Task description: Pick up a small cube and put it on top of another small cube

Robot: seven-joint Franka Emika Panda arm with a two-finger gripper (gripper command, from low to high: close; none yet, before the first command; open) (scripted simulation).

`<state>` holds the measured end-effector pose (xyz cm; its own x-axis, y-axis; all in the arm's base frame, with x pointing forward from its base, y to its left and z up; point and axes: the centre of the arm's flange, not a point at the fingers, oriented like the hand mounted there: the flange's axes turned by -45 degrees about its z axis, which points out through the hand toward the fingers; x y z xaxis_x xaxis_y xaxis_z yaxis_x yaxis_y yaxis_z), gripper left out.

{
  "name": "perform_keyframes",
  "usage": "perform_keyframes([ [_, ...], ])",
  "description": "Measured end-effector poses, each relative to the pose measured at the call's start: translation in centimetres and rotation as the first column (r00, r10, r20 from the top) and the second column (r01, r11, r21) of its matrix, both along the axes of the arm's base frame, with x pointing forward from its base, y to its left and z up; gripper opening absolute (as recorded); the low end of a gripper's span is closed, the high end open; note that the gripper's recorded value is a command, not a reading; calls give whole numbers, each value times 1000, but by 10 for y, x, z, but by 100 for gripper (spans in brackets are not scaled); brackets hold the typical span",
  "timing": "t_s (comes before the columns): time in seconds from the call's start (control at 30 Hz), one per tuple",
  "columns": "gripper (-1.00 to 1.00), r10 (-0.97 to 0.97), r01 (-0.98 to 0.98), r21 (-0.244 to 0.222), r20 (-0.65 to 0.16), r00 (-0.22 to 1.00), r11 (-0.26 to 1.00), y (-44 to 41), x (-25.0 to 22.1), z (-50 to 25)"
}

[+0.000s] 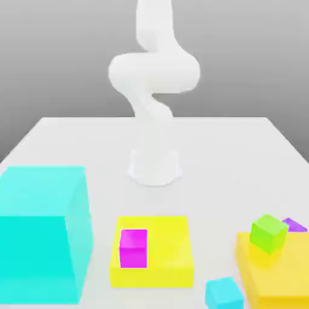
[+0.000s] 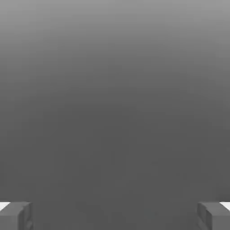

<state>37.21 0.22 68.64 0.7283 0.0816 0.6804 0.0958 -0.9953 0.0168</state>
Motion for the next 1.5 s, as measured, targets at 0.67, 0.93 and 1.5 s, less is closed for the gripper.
perform_keyframes([
  [0.67,0,677,-752,-123,-362,641,647,76,132,-248],
  [0.93,0,790,-929,-121,-494,362,350,111,139,-353],
  [1.5,-100,731,-987,-54,-679,-74,-150,129,120,-546],
])
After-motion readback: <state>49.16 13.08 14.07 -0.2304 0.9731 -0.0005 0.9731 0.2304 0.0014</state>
